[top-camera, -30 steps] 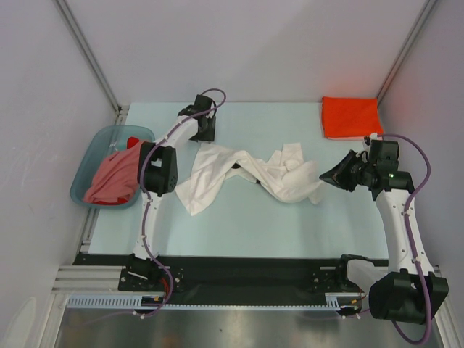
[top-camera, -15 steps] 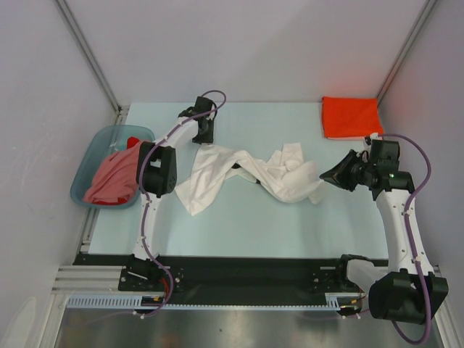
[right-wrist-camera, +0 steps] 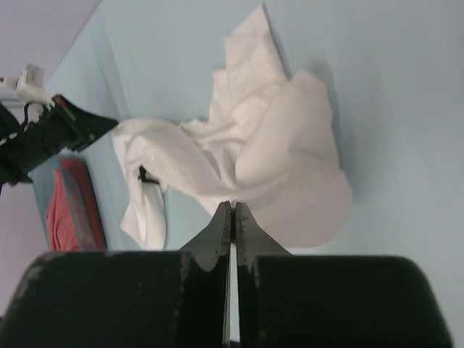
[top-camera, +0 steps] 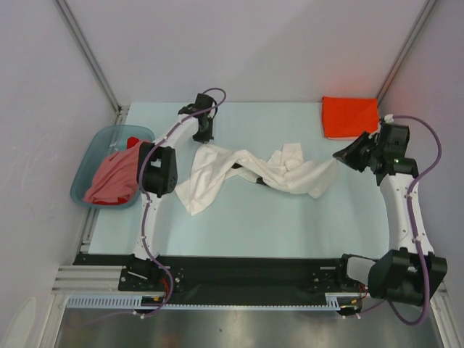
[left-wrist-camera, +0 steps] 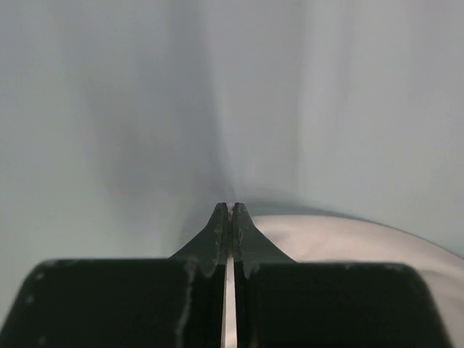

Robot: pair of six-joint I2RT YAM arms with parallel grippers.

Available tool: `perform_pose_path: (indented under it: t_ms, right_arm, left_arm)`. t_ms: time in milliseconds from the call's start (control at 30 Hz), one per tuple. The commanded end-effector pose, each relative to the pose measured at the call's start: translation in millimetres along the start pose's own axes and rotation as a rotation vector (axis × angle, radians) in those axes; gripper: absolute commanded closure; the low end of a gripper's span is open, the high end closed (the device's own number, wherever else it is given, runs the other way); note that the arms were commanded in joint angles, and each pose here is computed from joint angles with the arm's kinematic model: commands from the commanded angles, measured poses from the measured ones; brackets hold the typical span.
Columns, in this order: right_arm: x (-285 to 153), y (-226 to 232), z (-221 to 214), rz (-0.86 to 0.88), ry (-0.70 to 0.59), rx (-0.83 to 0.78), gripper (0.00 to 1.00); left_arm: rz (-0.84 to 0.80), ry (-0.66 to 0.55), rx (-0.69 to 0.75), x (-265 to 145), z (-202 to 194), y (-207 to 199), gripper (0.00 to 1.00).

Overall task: Fold and stack the t-shirts
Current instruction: Fold the tshirt

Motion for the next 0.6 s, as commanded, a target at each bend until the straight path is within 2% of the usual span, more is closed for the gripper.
perform_pose_path:
  t_ms: [0, 133, 267, 300, 400, 567]
  right_arm:
    - [6.2, 37.2, 60.0, 0.112, -0.306, -0.103, 1.0]
    - [11.2, 69.0, 110.6, 0.154, -0.471, -0.204, 1.0]
    - [-3.4, 109.1, 153.2, 0.289, -0.602, -0.254, 1.0]
    - [-14.9, 126.7, 167.0, 0.334, -0.657, -0.275, 1.0]
    - [-28.5, 150.5, 185.3, 0.408, -0.715, -0.319, 1.0]
    - [-93.9, 195.2, 204.2, 0.559, -0.869, -0.395, 1.0]
  left_arm:
    - [-0.013, -0.23, -0.028, -84.8, 55.8, 18.2, 1.0]
    - [-0.037, -0.464, -0.059, -166.2, 92.7, 33.1, 1.0]
    - [-0.098, -0.672, -0.086, -231.7, 107.4, 48.1, 1.0]
    - [-0.099, -0.746, -0.087, -245.5, 113.7, 50.6, 1.0]
    - [-0.113, -0.898, -0.088, -292.8, 118.7, 60.1, 1.0]
    - [-0.126, -1.167, -0.104, -375.9, 124.3, 72.3, 1.0]
Point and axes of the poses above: each gripper's point midway between its finger pads, its own x axis out along the fingers, its own y axis along the line the jaws close on, z = x × y, the point moved 10 cm from there along -x, back along the fingers, and after that the axes turned 15 degrees about x, right-handed, at the moved point
